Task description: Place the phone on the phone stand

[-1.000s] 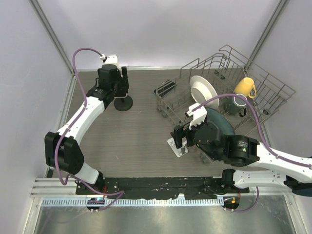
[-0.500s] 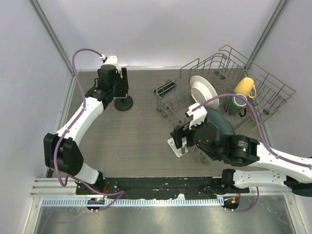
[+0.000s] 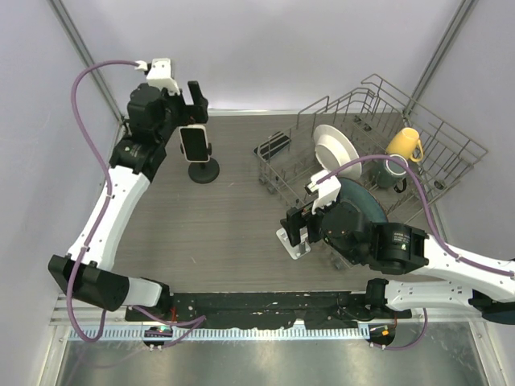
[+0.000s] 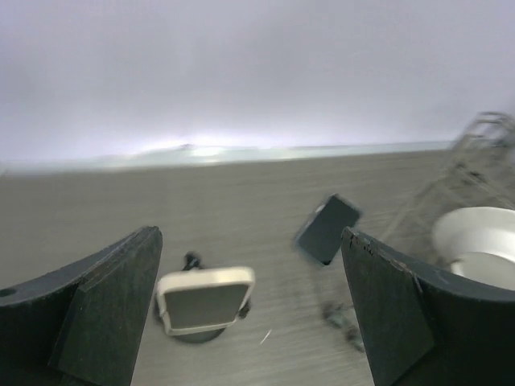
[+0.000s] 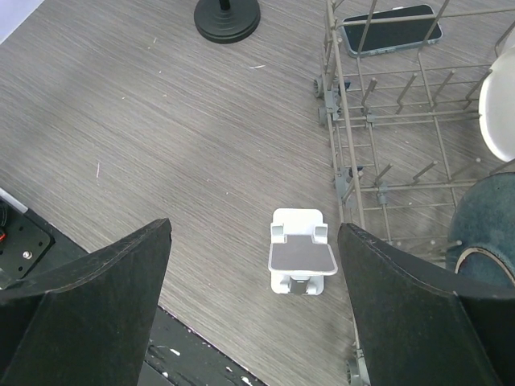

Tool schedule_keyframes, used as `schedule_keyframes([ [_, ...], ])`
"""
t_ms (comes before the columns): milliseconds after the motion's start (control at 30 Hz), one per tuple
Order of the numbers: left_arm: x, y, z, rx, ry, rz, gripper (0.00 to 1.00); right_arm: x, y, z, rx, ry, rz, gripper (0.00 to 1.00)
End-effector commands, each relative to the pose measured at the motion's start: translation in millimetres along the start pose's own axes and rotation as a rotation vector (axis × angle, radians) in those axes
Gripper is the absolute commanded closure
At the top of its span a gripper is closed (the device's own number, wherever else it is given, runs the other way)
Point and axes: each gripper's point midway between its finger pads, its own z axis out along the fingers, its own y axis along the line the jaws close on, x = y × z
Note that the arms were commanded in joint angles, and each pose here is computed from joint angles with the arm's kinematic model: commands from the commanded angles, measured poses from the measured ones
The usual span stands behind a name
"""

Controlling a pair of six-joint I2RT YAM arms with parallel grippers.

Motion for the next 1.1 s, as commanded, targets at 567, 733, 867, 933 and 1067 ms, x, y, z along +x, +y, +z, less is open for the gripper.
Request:
schedule_keyframes([
  [567,104.3,-132.7,126.3,0.588,0.405,0.253,0.25,-38.7,-5.7,-33.1,-0.063,-0.119,0.226,0.10],
  [733,147.8,-139.8,162.3,0.551,0.447,0.261,0.23,-40.3,-5.3,-37.2,-0.075,-0.113,0.229,0.10],
  [867,175.5,-146.1,174.8,0.551,0.473,0.277,0.23,-42.9,-8.8,-41.8,-0.079,-0.129,0.236,0.10],
  [933,193.7,-155.0,176.7,0.573,0.490,0.310,0.23,-43.1,-9.3,-42.5,-0.081,-0.133,0.238,0.10],
  [1067,218.3,-161.3,187.4,0.534,0.491,0.388,0.17,-39.2,-6.3,-40.4,-0.091,-0.122,0.232,0.10],
])
